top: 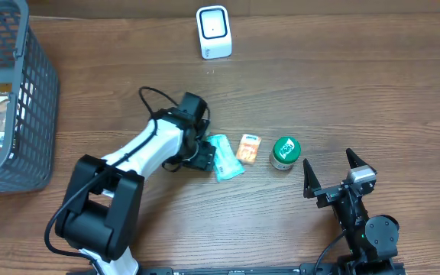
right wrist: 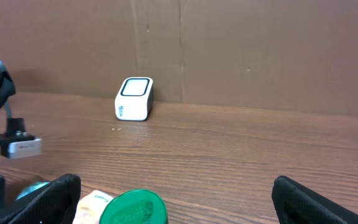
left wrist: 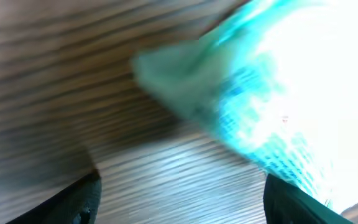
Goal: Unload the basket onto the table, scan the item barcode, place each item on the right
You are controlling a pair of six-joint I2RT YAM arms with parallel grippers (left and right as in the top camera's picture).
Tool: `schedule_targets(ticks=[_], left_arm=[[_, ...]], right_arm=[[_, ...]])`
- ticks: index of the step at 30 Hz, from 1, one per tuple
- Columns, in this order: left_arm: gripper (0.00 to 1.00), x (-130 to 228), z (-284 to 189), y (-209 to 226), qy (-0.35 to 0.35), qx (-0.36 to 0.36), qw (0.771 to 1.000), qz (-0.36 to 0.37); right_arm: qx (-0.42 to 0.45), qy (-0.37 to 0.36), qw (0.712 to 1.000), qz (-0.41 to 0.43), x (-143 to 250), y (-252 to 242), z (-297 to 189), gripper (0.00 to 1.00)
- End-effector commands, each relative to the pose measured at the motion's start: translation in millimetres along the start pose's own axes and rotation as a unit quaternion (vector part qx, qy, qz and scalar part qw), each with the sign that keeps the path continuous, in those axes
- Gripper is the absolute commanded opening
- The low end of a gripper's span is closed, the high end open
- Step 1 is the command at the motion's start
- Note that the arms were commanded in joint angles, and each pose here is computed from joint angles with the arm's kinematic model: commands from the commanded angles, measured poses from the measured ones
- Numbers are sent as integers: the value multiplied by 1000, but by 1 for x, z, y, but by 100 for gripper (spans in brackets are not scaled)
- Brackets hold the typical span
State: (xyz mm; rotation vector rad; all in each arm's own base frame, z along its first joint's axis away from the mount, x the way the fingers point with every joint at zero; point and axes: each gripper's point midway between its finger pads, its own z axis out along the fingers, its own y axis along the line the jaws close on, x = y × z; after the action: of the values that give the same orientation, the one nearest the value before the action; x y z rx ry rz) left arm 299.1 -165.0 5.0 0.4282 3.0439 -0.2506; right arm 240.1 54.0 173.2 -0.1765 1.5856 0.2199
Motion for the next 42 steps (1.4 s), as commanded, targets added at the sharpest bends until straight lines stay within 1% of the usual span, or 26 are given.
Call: schedule_targets(ticks=[1,5,10,17,23,27,29,32,34,37,39,42], left_arm=[[75,-1,-1,-27,-10,32,999,19],[75,-3,1,-38,-22,23,999,42],[77,-3,0,-12,-24,-53,998,25],[74,-3,-2,6,-24,-89,996,17],[75,-23,7,-4,-65,-75,995,26],[78,-35,12,-21,-87,-36,995,34],[78,-38,11,-28,-92,-21,995,38],[75,-42,2,-30,-94,-21,995,38],[75,-50,-15,-27,-106,-33,993,36],[76,-72,-63,-16,-140,-66,987,41],[78,-90,-110,-1,-174,-95,980,35],[80,-114,-195,27,-236,-138,962,20]], right_arm=[[0,-2,1000,-2,2,0,0,100],[0,-2,1000,-2,2,0,0,100],[0,-2,1000,-2,2,0,0,100],[0,-2,1000,-2,2,0,0,100],[0,-2,1000,-2,2,0,0,100],[0,-2,1000,-2,2,0,0,100],[0,-2,1000,-2,2,0,0,100],[0,-2,1000,-2,2,0,0,100],[0,-2,1000,-2,2,0,0,100],[0,-2,1000,-2,2,0,0,100],[0,-2,1000,-2,2,0,0,100],[0,-2,1000,-2,2,0,0,100]])
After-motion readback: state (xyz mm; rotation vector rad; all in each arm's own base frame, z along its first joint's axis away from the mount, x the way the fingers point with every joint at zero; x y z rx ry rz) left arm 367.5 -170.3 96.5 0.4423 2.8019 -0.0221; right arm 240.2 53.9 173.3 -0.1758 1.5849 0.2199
